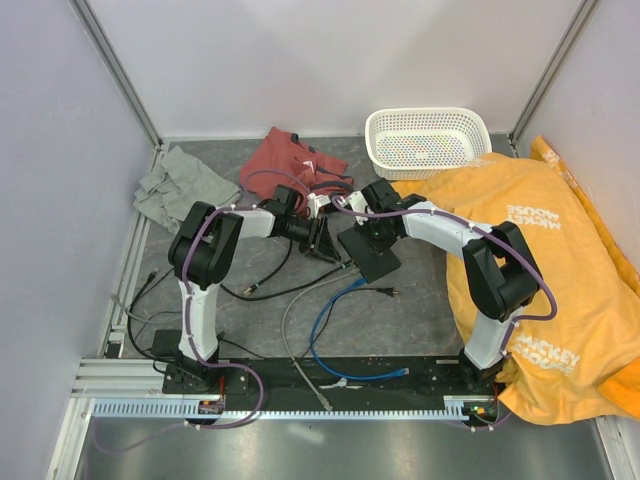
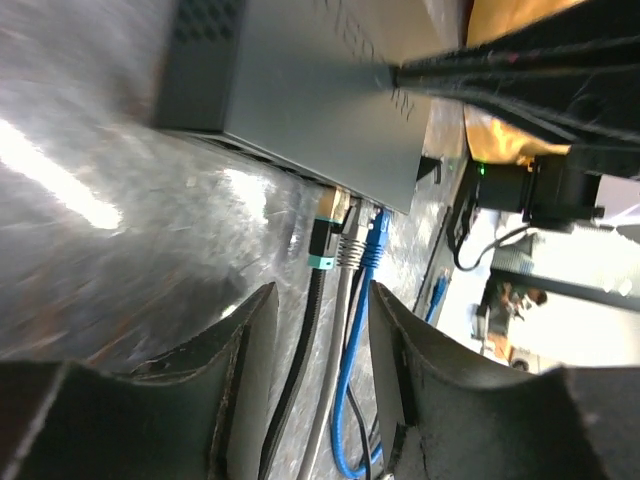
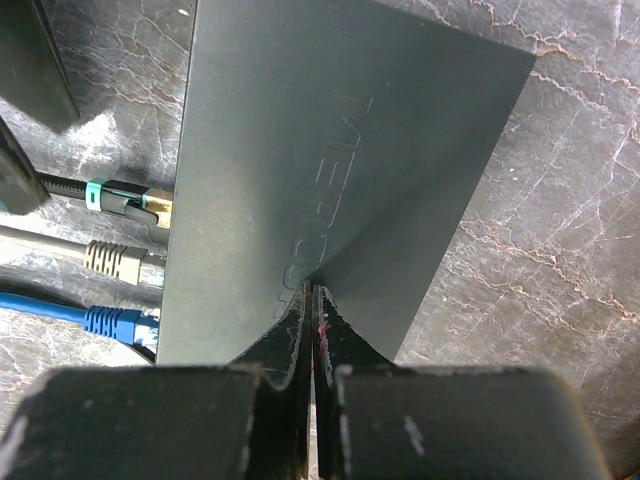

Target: Pull the plug from the switch port

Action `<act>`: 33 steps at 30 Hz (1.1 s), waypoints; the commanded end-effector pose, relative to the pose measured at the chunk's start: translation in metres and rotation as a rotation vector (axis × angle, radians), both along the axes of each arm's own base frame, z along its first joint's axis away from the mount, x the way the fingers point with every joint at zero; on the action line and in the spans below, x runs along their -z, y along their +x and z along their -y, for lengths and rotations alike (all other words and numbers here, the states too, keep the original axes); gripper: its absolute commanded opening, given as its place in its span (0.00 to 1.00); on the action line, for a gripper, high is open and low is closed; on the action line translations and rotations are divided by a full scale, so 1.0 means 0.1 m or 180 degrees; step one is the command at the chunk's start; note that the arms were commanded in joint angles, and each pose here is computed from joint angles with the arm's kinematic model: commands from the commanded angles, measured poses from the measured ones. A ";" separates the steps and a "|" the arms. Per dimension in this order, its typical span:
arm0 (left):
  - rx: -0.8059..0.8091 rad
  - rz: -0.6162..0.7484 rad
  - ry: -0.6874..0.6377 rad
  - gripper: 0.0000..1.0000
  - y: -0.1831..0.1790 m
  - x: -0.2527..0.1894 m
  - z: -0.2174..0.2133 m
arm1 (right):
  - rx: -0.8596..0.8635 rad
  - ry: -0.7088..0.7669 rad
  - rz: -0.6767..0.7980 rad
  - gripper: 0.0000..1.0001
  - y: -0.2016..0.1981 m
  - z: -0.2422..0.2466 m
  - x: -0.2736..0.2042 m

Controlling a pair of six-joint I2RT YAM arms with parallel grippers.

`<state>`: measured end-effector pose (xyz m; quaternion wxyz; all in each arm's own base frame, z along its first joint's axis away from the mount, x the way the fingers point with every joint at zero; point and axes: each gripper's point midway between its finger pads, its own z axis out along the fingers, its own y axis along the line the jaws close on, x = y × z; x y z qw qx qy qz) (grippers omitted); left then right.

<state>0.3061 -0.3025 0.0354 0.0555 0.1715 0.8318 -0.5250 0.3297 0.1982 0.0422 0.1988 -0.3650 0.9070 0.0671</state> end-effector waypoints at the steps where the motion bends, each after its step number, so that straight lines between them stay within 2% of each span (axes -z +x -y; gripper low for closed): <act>1: 0.0030 -0.0106 -0.0087 0.48 -0.03 0.04 0.05 | 0.0048 -0.0268 -0.0010 0.00 -0.01 0.22 0.07; 11: 0.0168 -0.0051 -0.0042 0.49 -0.04 0.14 0.30 | 0.0159 -0.0214 -0.0074 0.00 0.01 0.22 0.10; 18: 0.0197 -0.0137 -0.0018 0.45 -0.11 0.21 0.36 | 0.0167 -0.0237 -0.0095 0.00 0.00 0.24 0.13; 27: 0.0097 -0.0266 -0.0005 0.42 -0.03 0.29 0.41 | 0.0183 -0.0254 -0.0120 0.00 -0.03 0.27 0.15; 33: -0.0037 -0.0304 0.0054 0.32 0.06 0.28 0.44 | 0.0183 -0.0237 -0.0164 0.00 -0.05 0.25 0.17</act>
